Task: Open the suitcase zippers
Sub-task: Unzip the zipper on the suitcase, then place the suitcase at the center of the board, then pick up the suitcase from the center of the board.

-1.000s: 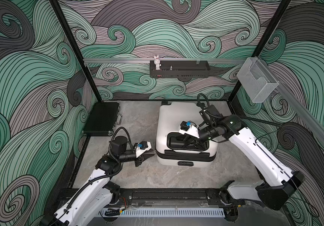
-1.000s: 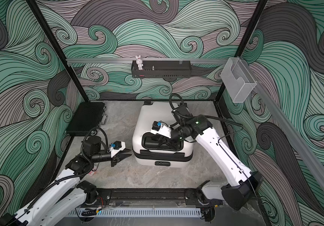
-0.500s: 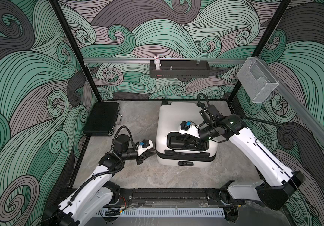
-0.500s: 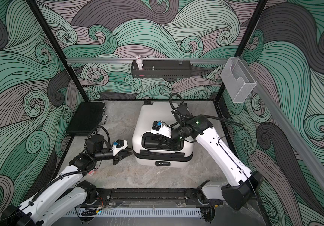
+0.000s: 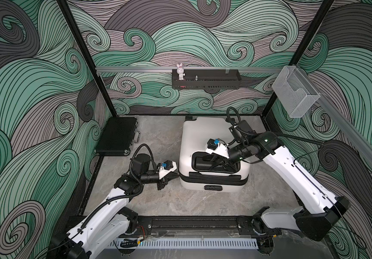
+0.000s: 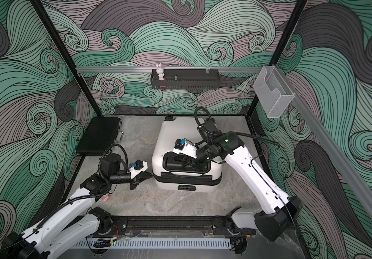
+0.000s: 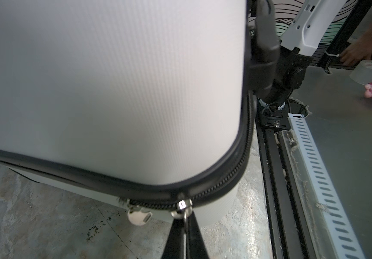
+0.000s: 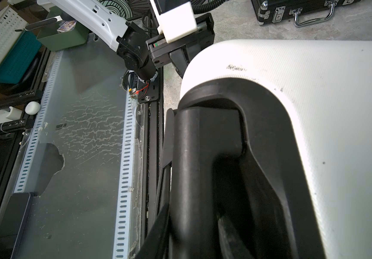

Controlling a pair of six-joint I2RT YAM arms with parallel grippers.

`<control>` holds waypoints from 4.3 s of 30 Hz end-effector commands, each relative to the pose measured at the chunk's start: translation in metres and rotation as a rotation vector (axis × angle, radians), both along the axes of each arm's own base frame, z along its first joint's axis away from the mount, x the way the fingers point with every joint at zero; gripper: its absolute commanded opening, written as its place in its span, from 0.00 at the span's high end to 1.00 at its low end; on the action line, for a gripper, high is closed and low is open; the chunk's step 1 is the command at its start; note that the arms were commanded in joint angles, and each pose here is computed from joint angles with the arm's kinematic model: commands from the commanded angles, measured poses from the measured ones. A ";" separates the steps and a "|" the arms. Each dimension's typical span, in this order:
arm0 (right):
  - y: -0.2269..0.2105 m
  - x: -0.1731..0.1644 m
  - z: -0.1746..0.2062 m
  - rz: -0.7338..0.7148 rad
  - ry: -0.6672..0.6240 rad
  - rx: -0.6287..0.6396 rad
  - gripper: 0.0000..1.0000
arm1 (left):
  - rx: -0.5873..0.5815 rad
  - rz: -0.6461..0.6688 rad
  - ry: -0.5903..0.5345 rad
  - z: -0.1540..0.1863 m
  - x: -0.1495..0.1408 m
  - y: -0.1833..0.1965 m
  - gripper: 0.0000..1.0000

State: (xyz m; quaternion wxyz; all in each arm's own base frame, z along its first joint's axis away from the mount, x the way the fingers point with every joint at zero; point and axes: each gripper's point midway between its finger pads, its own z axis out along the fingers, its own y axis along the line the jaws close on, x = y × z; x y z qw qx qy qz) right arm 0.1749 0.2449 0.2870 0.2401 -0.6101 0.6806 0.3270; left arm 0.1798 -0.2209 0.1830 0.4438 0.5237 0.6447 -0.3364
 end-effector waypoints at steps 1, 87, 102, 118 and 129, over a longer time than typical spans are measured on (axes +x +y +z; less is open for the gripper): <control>0.010 0.022 0.051 -0.035 -0.214 0.141 1.00 | -0.035 -0.068 0.039 0.020 -0.020 -0.005 1.00; 0.077 -0.044 -0.020 0.357 -0.257 0.178 1.00 | 0.103 0.239 -0.030 0.068 -0.071 0.024 0.46; 0.057 -0.010 -0.001 0.001 -0.370 0.226 0.38 | 0.322 0.214 -0.011 0.075 -0.052 -0.004 0.43; -0.077 -0.022 -0.036 -0.673 -0.330 0.257 0.34 | 0.701 0.177 0.236 0.049 -0.034 -0.058 0.42; -0.089 -0.031 -0.048 -0.711 -0.308 0.286 0.35 | 0.642 0.057 0.257 0.032 -0.038 -0.098 0.45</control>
